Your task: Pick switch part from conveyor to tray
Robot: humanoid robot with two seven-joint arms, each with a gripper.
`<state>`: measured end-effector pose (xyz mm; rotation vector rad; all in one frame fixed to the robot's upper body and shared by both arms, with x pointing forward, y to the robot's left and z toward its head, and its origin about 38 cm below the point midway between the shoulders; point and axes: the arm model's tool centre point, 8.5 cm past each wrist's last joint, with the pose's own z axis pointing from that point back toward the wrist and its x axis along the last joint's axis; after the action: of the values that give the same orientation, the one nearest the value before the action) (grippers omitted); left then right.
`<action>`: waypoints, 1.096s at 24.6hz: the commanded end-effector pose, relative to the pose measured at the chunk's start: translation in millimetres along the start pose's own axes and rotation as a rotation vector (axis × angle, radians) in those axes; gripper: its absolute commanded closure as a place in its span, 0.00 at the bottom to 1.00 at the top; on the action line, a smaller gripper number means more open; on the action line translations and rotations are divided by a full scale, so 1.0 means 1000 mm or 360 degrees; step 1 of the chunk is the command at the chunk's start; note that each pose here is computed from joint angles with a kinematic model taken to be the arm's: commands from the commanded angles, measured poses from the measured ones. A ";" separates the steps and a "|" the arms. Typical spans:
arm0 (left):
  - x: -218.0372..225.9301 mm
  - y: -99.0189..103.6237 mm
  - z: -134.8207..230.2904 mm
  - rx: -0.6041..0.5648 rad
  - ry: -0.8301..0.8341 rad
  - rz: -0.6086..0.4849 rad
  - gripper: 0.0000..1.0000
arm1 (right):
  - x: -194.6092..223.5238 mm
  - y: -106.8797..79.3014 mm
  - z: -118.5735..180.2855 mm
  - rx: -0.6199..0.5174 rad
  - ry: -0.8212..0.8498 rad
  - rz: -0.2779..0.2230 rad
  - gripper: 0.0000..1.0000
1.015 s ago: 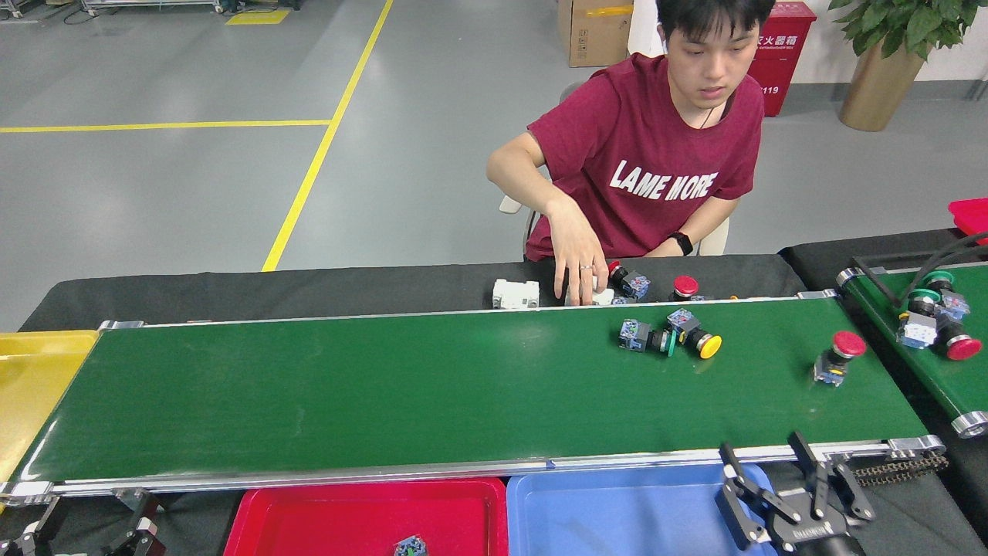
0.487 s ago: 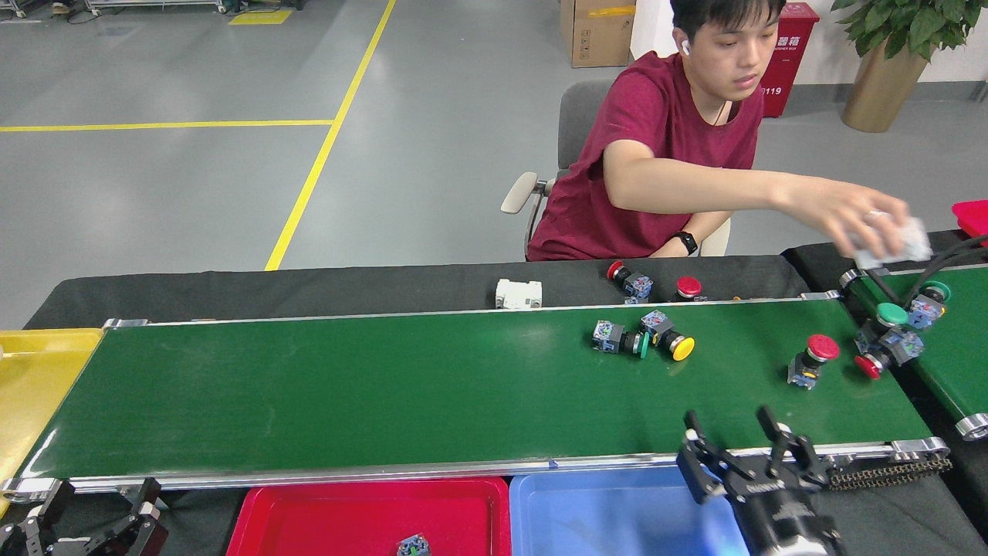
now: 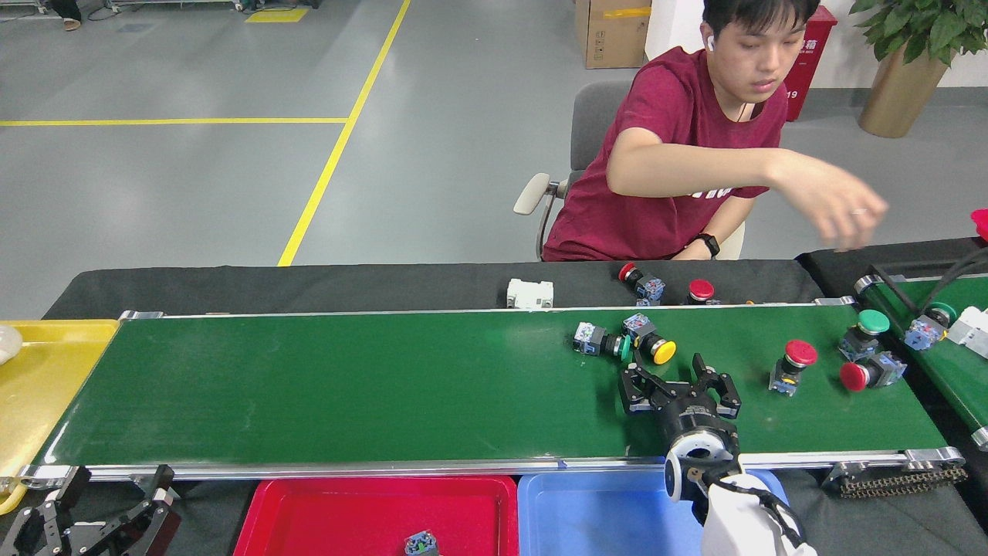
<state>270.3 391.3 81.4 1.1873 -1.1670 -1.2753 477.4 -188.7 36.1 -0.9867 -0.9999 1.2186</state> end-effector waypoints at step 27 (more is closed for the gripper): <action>-0.004 0.014 -0.008 0.0054 -0.0011 -0.0040 0.00 | 0.126 -0.017 0.149 -0.0258 -0.1546 -0.0011 0.82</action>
<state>277.9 390.1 86.9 1.1987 -1.1837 -1.2807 357.5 -72.4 93.8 -0.5188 -1.7965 1.6099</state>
